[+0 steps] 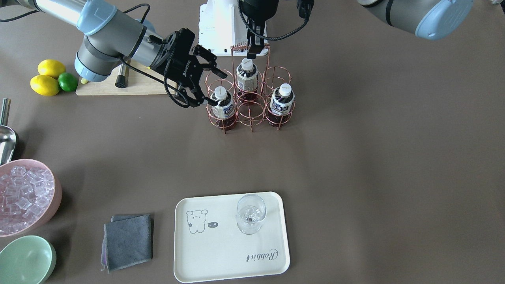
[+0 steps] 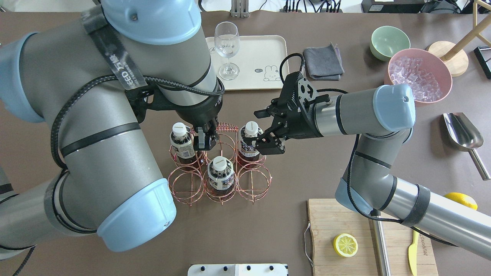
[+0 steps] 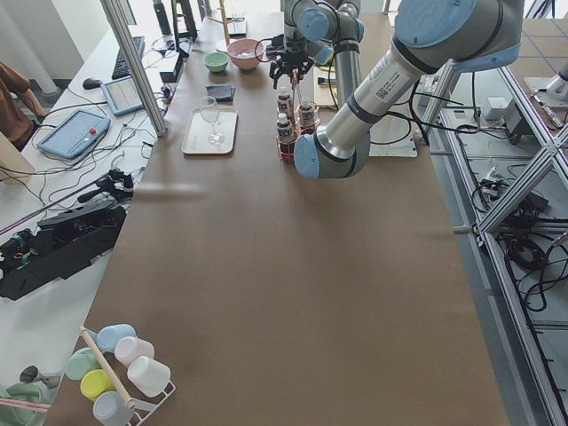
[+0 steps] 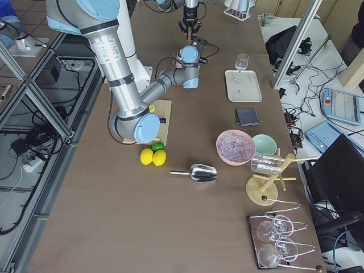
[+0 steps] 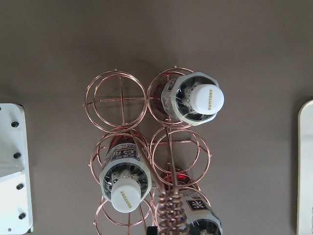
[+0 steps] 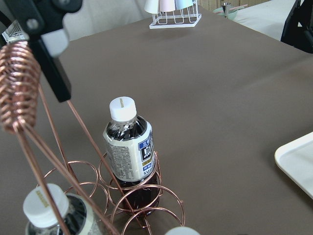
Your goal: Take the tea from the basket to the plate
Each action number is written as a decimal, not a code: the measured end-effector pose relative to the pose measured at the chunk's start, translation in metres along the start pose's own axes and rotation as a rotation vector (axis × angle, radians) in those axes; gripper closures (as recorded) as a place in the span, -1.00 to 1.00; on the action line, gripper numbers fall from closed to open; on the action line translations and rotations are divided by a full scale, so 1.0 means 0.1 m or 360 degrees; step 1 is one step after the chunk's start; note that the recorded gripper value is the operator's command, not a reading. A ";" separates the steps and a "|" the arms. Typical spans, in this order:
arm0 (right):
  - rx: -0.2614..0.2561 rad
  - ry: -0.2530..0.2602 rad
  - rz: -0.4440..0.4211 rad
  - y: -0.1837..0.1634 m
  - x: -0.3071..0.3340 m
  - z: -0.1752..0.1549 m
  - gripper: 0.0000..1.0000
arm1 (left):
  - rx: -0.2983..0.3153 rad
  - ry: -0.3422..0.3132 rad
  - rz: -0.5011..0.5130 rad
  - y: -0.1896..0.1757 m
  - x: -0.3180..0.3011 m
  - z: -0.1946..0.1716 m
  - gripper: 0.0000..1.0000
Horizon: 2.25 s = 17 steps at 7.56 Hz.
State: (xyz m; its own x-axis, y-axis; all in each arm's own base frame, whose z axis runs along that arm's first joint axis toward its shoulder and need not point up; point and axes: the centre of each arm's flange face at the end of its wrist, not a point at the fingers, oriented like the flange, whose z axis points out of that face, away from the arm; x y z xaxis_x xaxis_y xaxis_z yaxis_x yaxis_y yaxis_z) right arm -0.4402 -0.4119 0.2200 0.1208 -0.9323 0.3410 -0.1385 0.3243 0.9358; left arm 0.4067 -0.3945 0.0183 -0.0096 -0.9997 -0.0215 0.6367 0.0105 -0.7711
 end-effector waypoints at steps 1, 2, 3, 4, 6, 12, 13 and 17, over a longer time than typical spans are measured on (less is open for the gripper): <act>-0.0003 0.0001 0.0001 0.01 -0.01 0.01 -0.09 | -0.0002 0.0001 -0.0001 0.00 0.00 0.00 1.00; -0.0005 0.0002 0.0001 0.01 -0.01 0.01 0.01 | -0.0002 0.0001 -0.0004 -0.01 0.00 -0.01 1.00; -0.0007 0.0003 0.0002 0.01 0.00 0.01 0.21 | -0.0002 0.0002 -0.0005 -0.01 0.00 -0.01 1.00; -0.0007 0.0005 0.0002 0.01 0.00 0.01 0.50 | -0.0002 0.0002 -0.0006 -0.01 0.00 -0.01 1.00; -0.0006 0.0007 0.0001 0.01 0.01 0.00 1.00 | -0.0001 0.0001 -0.0007 -0.01 0.00 -0.01 1.00; -0.0001 0.0020 0.0009 -0.18 0.09 -0.20 1.00 | -0.0005 0.0004 -0.0015 -0.03 0.01 -0.05 1.00; -0.0020 0.0024 0.0018 -0.29 0.10 -0.27 1.00 | -0.0004 0.0004 -0.0016 -0.03 0.01 -0.05 1.00; -0.0093 0.0031 0.0057 -0.73 0.16 -0.69 1.00 | -0.0002 0.0003 -0.0019 -0.04 0.00 -0.04 1.00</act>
State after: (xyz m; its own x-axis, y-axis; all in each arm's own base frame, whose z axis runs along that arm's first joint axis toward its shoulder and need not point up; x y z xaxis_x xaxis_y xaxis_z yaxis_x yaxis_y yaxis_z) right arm -0.3605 -0.4396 0.1630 0.1361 -0.9169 0.3752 -0.0854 0.3665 0.9265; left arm 0.4011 -0.3946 0.0193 -0.0188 -0.9997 -0.0135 0.6358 -0.0015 -0.7719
